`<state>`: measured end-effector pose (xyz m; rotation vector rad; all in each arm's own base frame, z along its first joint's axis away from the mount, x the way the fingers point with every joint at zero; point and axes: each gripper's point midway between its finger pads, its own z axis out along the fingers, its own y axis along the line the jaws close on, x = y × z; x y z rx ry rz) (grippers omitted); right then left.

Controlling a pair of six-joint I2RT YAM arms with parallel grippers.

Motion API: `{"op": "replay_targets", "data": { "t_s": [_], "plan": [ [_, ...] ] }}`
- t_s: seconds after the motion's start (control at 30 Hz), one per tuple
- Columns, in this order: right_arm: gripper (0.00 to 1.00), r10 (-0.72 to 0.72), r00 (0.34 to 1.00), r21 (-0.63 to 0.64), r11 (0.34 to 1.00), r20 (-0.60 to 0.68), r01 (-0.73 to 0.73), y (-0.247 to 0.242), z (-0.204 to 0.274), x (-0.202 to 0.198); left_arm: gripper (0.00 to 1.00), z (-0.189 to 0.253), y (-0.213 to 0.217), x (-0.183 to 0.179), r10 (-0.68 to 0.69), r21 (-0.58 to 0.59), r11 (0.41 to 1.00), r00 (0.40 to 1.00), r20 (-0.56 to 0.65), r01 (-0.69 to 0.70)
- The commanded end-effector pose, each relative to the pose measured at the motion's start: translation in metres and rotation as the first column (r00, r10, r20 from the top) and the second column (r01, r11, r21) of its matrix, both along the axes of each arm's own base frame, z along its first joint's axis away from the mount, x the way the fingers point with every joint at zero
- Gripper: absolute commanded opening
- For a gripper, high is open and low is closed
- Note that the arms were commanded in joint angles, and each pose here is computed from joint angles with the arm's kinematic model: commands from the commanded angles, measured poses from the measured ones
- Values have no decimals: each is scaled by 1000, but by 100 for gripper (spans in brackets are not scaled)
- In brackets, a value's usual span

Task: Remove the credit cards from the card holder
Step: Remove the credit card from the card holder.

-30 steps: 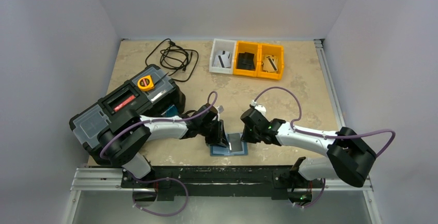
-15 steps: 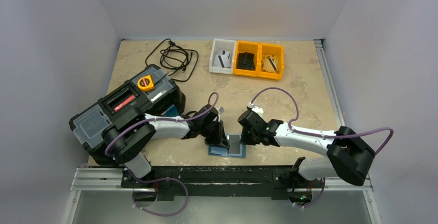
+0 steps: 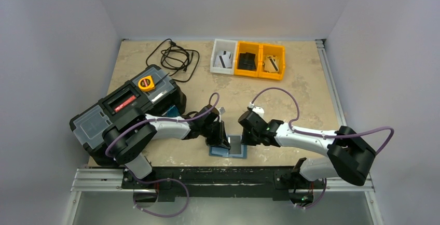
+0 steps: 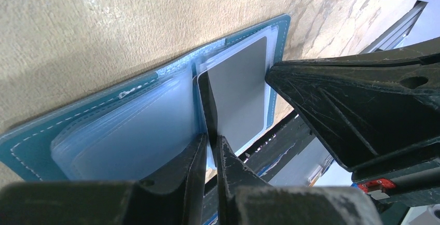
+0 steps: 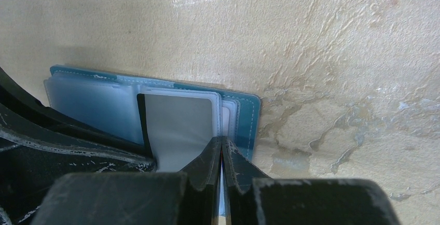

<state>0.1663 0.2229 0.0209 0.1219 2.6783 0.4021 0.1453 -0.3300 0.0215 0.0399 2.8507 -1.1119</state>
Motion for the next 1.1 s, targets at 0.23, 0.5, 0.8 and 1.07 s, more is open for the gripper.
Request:
{"op": "replay_targets", "data": {
  "t_s": [0.23, 0.5, 0.8, 1.07],
  "plan": [
    [5, -3, 999, -96, 995, -44, -1, -16, -15, -9, 0, 8, -4, 8, -13, 30, 999, 1000, 17, 12],
    [13, -16, 998, -105, 994, -59, 9, -22, -20, -14, 0, 11, 14, 8, -11, 124, 992, 999, 42, 6],
    [13, -32, 997, -104, 994, -66, 25, -28, -25, -13, 0, 12, 23, 8, -9, 145, 989, 998, 61, 0],
    [12, -32, 997, -93, 995, -66, 26, -27, -23, -13, 3, 11, 22, 6, -9, 114, 993, 999, 52, 3]
  ]
}}
